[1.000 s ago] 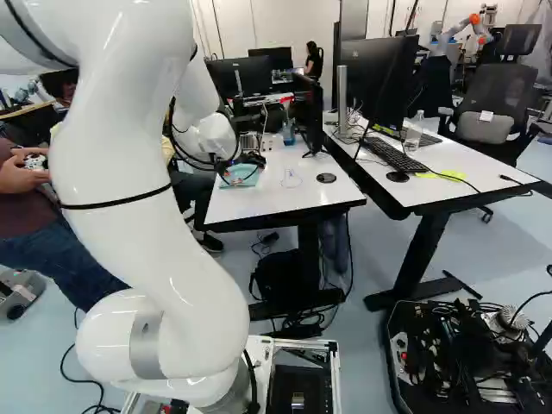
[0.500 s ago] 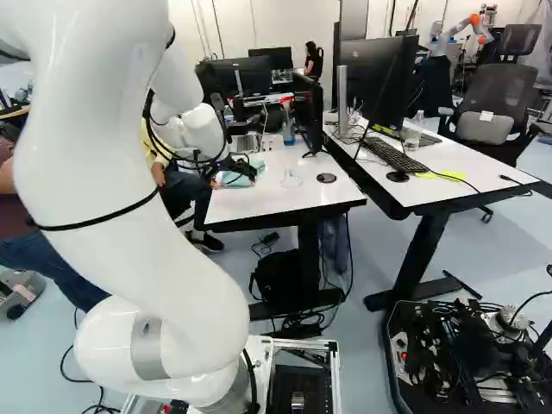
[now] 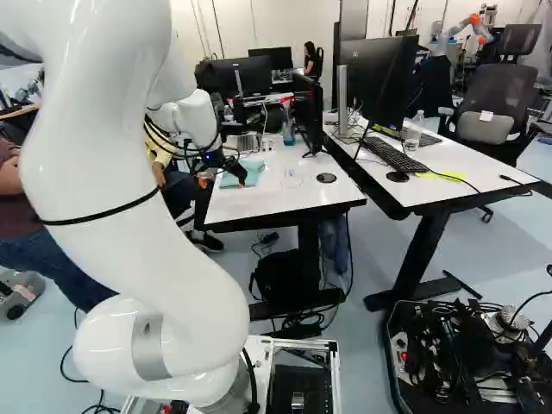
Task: Clean the table with the green towel
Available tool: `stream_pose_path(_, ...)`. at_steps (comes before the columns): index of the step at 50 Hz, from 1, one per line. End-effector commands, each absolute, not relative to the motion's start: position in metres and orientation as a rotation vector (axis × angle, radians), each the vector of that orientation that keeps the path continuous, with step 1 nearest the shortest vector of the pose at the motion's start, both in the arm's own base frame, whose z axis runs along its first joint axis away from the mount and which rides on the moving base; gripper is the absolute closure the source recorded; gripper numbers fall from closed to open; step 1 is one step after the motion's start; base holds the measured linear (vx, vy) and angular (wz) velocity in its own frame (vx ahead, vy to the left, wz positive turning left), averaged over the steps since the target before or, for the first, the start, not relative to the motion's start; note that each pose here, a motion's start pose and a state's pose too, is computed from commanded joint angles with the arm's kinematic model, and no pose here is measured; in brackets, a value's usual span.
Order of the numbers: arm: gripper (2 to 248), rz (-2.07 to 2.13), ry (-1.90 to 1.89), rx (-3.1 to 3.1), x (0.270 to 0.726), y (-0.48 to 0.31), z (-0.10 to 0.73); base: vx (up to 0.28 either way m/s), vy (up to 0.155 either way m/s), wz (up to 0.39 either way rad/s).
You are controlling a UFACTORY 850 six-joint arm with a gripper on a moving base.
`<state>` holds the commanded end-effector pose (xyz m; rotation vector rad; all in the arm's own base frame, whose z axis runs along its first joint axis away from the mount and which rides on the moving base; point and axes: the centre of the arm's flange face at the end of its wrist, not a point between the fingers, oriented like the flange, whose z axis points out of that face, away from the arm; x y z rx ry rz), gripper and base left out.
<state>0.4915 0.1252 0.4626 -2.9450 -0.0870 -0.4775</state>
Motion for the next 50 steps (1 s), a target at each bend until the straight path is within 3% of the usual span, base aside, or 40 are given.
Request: stream_pose_path(50, 3, -0.776, -0.103, -2.874, 0.577, 0.136, 0.509, 0.0, 0.0, 0.0)
